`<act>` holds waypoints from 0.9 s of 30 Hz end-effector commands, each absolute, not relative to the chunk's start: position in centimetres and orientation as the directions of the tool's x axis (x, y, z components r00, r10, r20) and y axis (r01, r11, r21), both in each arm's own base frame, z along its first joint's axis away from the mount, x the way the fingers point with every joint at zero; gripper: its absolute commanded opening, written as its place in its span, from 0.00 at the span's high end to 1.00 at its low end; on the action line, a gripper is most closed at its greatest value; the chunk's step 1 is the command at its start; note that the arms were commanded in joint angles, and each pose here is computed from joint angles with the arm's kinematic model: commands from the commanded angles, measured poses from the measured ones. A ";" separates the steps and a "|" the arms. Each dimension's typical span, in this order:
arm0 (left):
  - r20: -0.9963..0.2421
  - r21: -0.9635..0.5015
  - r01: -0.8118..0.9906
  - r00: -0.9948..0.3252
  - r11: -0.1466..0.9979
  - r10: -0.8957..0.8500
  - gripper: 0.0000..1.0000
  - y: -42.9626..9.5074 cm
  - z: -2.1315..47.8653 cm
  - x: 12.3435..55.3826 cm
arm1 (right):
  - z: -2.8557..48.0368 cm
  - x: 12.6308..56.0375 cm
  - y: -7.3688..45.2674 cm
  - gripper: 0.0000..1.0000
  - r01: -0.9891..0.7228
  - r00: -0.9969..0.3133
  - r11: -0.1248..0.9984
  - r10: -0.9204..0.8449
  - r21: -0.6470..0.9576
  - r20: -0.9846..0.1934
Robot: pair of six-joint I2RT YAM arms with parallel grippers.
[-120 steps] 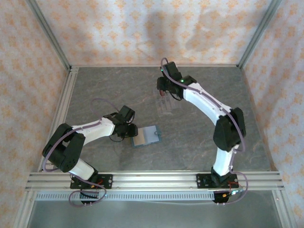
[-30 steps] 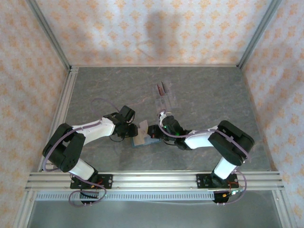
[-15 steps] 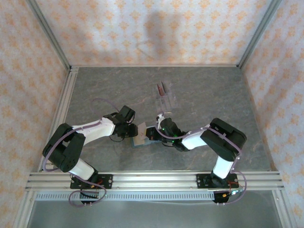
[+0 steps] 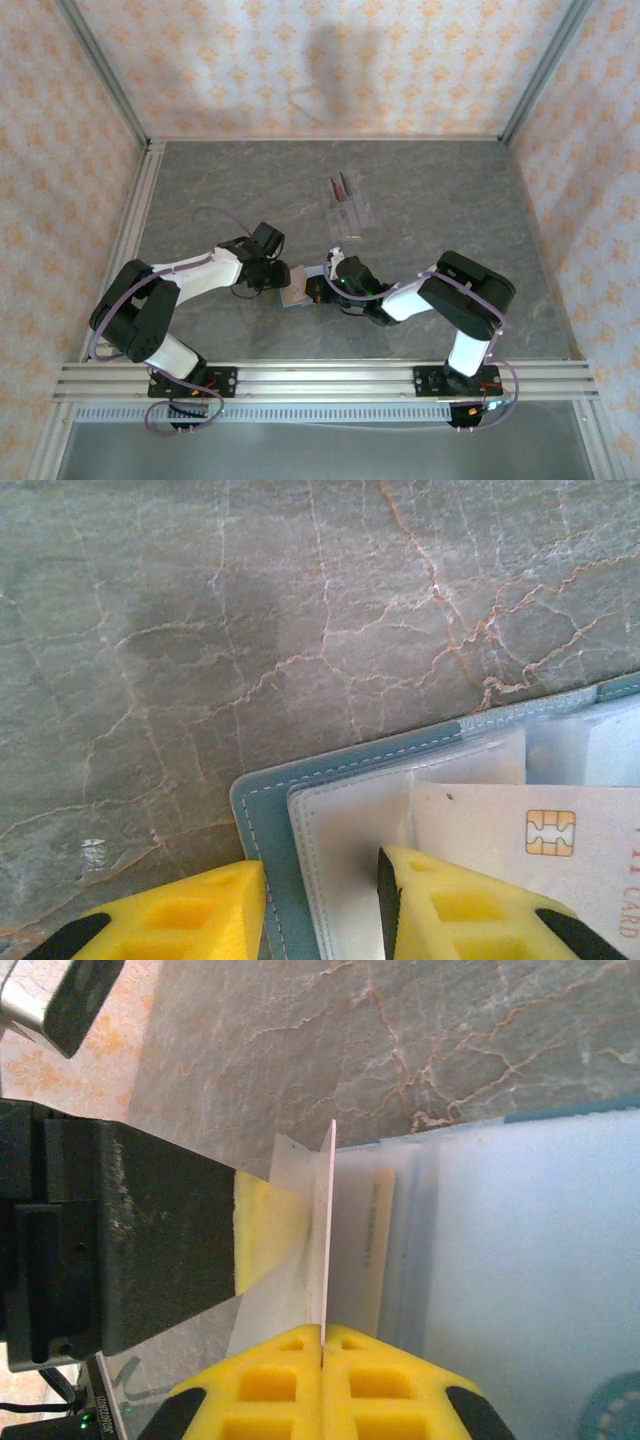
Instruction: Put the credit cards into the card holder
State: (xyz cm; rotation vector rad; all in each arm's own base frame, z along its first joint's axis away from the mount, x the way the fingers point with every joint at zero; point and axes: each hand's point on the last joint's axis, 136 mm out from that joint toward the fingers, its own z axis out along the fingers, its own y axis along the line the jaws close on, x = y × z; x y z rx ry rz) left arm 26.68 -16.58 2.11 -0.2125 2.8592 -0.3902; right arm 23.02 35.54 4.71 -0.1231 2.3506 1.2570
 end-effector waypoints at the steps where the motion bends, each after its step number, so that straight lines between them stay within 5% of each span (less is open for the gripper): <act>1: -0.204 -0.257 -0.102 -0.966 0.961 -0.157 0.65 -16.5 1.7 26.1 | 3.3 22.6 35.0 1.00 -0.271 -0.891 0.607 0.135 0.747 -0.434; 23: -0.323 -0.352 -0.087 -0.923 0.932 -0.209 0.64 -16.3 5.6 26.2 | 1.8 22.4 35.5 1.00 -0.204 -0.927 0.634 0.121 0.746 -0.356; 27: -0.306 -0.338 -0.111 -0.926 0.935 -0.220 0.71 -15.8 4.9 26.0 | 1.5 22.4 35.5 1.00 -0.196 -0.931 0.643 0.114 0.740 -0.346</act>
